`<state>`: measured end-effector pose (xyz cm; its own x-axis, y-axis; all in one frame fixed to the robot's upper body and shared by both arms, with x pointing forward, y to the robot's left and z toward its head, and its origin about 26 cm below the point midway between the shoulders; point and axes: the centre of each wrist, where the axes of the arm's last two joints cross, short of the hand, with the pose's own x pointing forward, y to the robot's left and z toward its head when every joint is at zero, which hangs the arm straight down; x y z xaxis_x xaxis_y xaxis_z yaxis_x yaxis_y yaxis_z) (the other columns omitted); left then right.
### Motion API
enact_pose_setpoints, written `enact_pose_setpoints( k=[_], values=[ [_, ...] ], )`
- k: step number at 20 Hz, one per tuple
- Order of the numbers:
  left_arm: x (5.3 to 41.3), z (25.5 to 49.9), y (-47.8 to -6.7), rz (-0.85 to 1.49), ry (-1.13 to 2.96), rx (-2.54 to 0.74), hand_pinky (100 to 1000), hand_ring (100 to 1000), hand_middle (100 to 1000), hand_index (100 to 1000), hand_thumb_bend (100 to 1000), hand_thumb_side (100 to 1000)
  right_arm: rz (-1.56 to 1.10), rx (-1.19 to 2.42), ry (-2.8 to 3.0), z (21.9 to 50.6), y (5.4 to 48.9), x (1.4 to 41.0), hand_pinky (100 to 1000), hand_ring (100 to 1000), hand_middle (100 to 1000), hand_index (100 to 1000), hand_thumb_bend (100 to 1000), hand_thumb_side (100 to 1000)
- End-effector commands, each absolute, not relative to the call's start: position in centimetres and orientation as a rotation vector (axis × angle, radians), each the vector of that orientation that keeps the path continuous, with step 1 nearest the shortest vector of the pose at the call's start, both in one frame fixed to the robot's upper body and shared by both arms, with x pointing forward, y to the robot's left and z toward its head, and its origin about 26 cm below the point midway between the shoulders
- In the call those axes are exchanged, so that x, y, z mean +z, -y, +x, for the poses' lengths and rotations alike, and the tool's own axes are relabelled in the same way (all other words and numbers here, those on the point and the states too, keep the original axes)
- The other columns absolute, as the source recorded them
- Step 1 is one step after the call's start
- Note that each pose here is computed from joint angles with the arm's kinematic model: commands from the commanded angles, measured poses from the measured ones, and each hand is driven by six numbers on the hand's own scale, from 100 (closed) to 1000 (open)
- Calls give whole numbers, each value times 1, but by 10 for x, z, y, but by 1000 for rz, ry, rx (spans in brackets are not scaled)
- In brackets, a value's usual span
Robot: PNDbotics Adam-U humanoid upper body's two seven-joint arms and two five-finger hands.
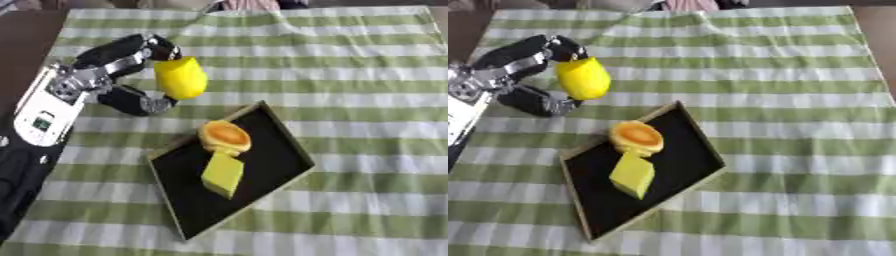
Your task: Pick up objects on the table and place them in the box.
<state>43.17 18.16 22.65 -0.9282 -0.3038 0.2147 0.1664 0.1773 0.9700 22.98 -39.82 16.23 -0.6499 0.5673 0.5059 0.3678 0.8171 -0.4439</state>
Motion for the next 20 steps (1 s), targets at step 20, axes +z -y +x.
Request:
enact_pose_setpoints(
  k=[20],
  values=[
    [206, 405, -181, 238, 2057, -2127, 736, 711, 546, 667, 100, 250, -714, 413, 2364, 227, 400, 169, 971, 881, 684, 747, 100, 470]
  ],
)
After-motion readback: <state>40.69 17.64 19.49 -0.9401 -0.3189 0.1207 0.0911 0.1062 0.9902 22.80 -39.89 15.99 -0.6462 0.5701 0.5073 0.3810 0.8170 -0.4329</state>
